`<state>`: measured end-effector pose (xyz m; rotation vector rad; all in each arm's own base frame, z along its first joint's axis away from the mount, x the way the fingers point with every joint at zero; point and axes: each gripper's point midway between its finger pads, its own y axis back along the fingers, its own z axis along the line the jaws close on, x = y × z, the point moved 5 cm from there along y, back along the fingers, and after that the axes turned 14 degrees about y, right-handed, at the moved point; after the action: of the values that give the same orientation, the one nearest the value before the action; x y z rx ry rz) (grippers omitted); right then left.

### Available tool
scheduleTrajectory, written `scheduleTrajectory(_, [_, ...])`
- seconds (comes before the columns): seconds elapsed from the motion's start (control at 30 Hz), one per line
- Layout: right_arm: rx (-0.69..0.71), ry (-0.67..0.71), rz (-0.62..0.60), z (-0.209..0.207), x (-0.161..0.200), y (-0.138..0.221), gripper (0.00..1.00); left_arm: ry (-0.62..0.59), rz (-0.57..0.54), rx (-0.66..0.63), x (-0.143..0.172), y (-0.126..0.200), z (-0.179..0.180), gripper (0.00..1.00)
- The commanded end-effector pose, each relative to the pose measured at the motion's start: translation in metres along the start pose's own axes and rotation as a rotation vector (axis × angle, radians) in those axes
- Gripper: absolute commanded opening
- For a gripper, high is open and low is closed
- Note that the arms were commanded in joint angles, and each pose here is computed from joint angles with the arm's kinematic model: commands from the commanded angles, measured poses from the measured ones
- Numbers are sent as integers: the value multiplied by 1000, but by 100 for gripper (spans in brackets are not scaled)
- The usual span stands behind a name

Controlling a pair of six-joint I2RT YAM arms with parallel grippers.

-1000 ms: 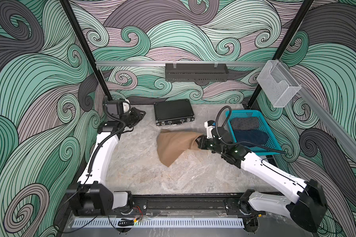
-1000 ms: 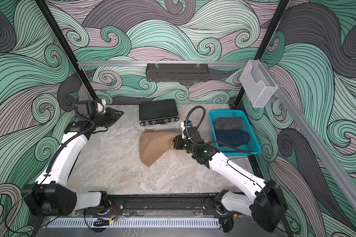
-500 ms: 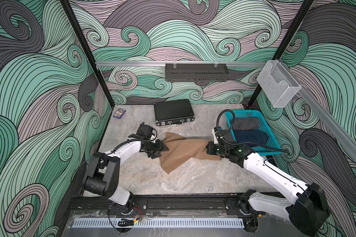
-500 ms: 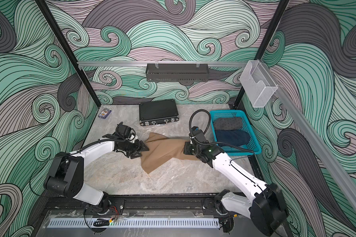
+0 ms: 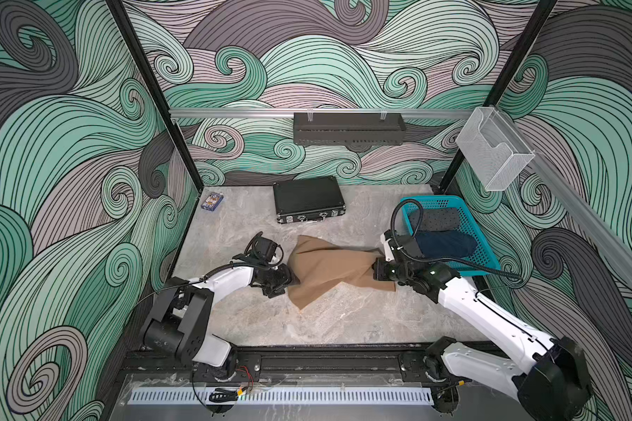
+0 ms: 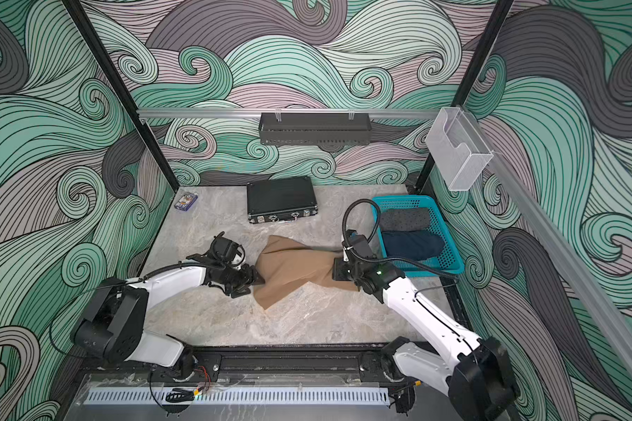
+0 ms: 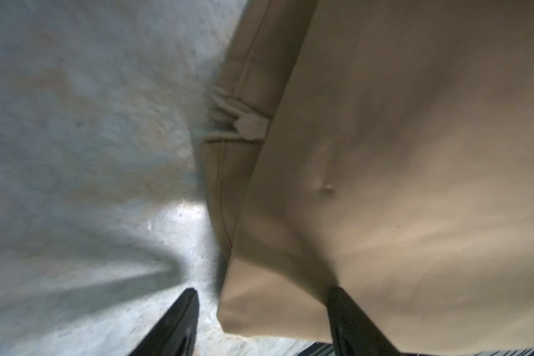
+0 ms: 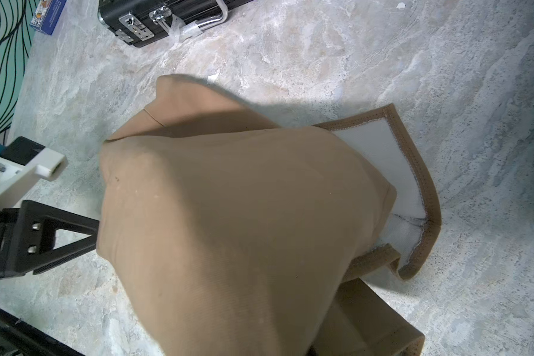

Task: Roll up the skirts
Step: Flatten out the skirt at the center of the board.

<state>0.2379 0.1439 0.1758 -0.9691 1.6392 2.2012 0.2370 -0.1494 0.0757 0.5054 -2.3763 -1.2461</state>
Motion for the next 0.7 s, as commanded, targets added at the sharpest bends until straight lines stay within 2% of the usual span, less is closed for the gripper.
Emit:
scheduleTrajectory(0.0, [-7, 16, 13, -1, 4, -1, 1, 21, 21, 83, -4, -14, -11, 65])
scheduleTrajectory(0.13, [-14, 14, 25, 0, 5, -4, 0, 30, 12, 103, -7, -23, -8, 60])
scheduleTrajectory(0.2, [-5, 10, 30, -2, 6, -5, 0, 37, 17, 121, -9, -26, -11, 53])
scheduleTrajectory(0.23, [0, 9, 31, -3, 6, -5, 0, 38, 19, 134, -10, -27, -13, 44])
scheduleTrajectory(0.3, [3, 3, 30, -4, 6, -5, 0, 37, 19, 169, -12, -26, -21, 11])
scheduleTrajectory(0.33, [2, -2, 26, -4, 5, -4, 0, 36, 9, 176, -13, -23, -25, 0])
scheduleTrajectory(0.47, [23, -47, -1, -9, -2, 4, 2, -19, -56, 213, -11, 16, -52, 0])
scheduleTrajectory(0.57, [33, -84, -48, -14, -15, 17, 4, -107, -153, 246, -4, 73, -81, 0])
scheduleTrajectory(0.67, [2, -99, -111, -11, -30, 36, 2, -205, -238, 324, 11, 133, -109, 0])
